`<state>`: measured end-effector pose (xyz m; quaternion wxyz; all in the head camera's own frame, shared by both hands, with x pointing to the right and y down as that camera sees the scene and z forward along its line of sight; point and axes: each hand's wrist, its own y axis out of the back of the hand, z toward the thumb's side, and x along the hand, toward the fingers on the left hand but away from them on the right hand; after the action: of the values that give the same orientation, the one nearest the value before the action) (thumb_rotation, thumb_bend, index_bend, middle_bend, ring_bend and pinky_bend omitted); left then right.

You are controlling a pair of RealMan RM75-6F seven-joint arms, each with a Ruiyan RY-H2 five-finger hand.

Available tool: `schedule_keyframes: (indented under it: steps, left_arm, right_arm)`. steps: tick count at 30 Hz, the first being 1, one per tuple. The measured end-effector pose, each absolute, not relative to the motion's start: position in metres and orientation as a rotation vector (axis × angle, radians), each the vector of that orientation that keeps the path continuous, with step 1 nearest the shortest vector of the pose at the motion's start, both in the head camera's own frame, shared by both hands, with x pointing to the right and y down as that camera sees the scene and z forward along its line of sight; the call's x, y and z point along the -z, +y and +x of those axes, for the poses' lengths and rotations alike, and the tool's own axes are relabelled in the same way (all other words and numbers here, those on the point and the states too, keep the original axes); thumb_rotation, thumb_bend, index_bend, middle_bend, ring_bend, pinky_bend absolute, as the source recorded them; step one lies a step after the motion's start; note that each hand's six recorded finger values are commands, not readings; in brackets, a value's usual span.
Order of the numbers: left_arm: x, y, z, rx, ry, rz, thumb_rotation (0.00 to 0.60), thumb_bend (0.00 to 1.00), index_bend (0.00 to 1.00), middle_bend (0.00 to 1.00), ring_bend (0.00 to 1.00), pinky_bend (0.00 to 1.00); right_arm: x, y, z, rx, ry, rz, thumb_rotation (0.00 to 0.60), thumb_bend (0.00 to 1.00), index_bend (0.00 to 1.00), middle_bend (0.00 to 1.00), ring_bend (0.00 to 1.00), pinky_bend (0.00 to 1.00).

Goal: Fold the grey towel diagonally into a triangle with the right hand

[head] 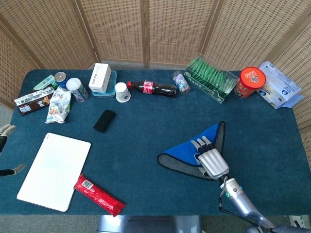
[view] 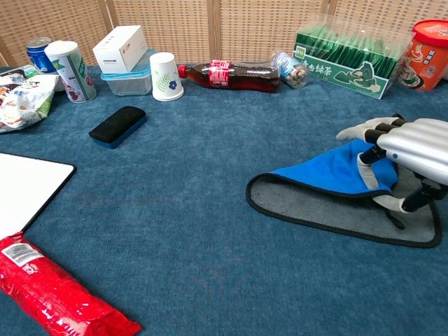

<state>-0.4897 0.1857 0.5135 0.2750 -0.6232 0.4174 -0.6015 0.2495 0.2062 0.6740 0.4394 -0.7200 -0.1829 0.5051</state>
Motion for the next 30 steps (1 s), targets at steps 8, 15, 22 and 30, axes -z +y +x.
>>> schedule_keyframes:
  steps: [8, 15, 22, 30]
  left_arm:
    - [-0.515, 0.186, -0.489, 1.623, 1.120, -1.674, 0.600, 0.14, 0.00, 0.00, 0.00, 0.00]
    - [-0.516, 0.186, -0.488, 1.623, 1.113, -1.677, 0.600, 0.14, 0.00, 0.00, 0.00, 0.00]
    - [-0.515, 0.186, -0.487, 1.620, 1.116, -1.679, 0.600, 0.14, 0.00, 0.00, 0.00, 0.00]
    - [-0.516, 0.186, -0.487, 1.622, 1.112, -1.684, 0.600, 0.14, 0.00, 0.00, 0.00, 0.00]
  right_arm:
    - [-0.668, 0.211, 0.250, -1.196, -0.434, -1.797, 0.600, 0.45, 0.72, 0.11, 0.00, 0.01]
    - [-0.658, 0.215, 0.253, -1.126, -0.437, -1.795, 0.600, 0.45, 0.73, 0.11, 0.00, 0.01]
    - [-0.663, 0.221, 0.266, -1.127, -0.360, -1.767, 0.600, 0.45, 0.73, 0.11, 0.00, 0.01]
    - [-0.665, 0.229, 0.283, -1.164, -0.264, -1.713, 0.600, 0.45, 0.74, 0.11, 0.00, 0.01]
